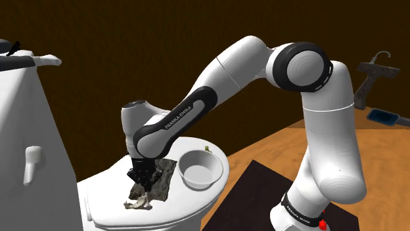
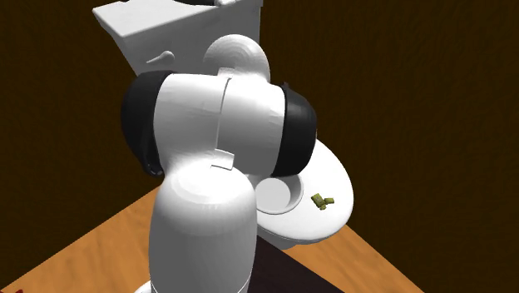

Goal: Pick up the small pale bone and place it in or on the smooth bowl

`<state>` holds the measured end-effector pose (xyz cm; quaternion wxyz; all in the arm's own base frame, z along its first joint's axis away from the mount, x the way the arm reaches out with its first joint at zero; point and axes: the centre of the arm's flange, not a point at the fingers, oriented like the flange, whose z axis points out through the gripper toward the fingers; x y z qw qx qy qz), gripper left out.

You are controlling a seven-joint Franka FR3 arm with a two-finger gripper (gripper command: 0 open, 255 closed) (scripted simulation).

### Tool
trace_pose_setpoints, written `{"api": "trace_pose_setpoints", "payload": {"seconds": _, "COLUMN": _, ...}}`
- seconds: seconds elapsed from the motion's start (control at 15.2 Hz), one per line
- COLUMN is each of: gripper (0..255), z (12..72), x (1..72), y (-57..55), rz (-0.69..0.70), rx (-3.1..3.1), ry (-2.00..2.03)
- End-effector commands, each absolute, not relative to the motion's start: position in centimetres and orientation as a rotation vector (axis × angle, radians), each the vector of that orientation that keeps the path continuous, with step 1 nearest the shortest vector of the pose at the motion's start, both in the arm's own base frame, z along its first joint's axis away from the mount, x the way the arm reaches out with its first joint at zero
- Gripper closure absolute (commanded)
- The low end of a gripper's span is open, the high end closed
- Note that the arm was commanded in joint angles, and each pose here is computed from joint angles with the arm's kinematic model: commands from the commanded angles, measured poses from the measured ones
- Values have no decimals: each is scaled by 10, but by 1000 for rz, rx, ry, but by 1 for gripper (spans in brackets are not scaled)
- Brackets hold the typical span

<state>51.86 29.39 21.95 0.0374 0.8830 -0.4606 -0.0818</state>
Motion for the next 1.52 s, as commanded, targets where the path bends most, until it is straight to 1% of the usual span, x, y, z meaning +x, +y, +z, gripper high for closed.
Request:
{"api": "trace_pose_setpoints", "payload": {"seconds": 0.0, "gripper": 255, "z": 229, "x": 519, "y": 293, "rz": -251, "rx": 2710, "ry": -1413}}
{"api": "trace_pose_setpoints", "payload": {"seconds": 0.13, "gripper": 255, "z": 229, "x": 519, "y": 294, "rz": -251, "rx": 2710, "ry": -1414}}
{"api": "trace_pose_setpoints", "payload": {"seconds": 0.2, "gripper": 0, "z": 229, "x": 519, "y": 294, "rz": -251, "rx": 2710, "ry": -1414}}
{"api": "trace_pose_setpoints", "payload": {"seconds": 0.53, "gripper": 0, "z": 237, "x": 449, "y": 326, "rz": -102, "rx": 2229, "ry": -2436}}
{"api": "trace_pose_setpoints", "payload": {"seconds": 1.06, "gripper": 0, "z": 198, "x": 452, "y": 332, "rz": -102, "rx": 2229, "ry": -2436}}
{"api": "trace_pose_setpoints", "payload": {"seconds": 1.45, "gripper": 0, "z": 198, "x": 452, "y": 332, "rz": -102, "rx": 2229, "ry": -2436}}
